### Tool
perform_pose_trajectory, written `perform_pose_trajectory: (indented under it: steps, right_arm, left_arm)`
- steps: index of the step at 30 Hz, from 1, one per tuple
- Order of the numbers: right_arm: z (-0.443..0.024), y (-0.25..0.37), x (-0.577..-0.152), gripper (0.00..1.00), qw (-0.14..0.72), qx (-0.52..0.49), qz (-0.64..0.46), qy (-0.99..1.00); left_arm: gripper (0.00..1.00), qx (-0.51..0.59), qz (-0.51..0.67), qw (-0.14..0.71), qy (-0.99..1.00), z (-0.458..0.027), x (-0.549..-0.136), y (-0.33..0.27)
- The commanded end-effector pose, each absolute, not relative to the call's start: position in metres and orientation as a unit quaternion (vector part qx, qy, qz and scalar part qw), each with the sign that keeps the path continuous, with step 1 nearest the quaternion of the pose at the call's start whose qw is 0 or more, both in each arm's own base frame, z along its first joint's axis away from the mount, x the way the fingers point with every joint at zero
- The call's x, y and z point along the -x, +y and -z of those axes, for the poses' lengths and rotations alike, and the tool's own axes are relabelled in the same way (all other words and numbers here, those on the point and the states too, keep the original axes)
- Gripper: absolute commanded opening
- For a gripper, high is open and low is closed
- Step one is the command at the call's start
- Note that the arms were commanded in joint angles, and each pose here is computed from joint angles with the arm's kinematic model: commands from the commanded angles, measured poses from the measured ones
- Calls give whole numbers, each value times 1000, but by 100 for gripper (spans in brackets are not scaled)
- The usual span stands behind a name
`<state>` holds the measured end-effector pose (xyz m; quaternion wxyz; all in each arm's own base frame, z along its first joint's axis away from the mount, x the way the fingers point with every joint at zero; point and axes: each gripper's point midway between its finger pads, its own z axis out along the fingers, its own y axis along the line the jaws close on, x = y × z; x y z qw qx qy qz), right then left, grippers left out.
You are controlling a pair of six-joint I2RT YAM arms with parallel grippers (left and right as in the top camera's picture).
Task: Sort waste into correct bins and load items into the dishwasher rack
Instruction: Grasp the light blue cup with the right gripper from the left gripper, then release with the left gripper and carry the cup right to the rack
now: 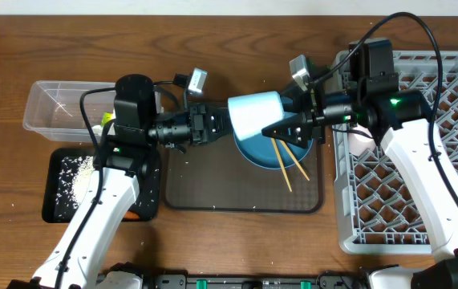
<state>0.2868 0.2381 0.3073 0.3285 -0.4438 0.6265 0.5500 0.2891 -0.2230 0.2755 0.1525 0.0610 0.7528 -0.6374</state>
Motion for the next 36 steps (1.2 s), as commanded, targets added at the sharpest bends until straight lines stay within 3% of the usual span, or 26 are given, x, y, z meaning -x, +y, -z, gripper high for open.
perform_pose_trajectory:
  steps: [1,8,16,24,31,34,36]
  right_arm:
    - [-316,234,-288,77,343,448,-543,621]
    - [-307,233,-292,78,334,439,-527,646]
    - [-307,233,-292,72,336,441,-526,645]
    - [-310,233,-295,75,349,448,-521,637]
    - [-310,233,-296,58,351,450,-520,636]
    - [-311,233,-297,56,354,451,-519,634]
    - [-311,233,-297,52,356,452,-518,633]
  left_arm:
    - [6,-71,639,144,752,-270,-285,-224]
    - [6,-76,640,152,749,-273,-286,-224]
    - [6,-76,640,152,749,-273,-286,-224]
    - [6,-76,640,152,749,-273,-286,-224]
    - [7,-76,640,152,749,-273,-286,-224]
    - [8,-76,640,152,749,-273,-286,-224]
    - [15,-76,640,152,749,-273,-286,-224]
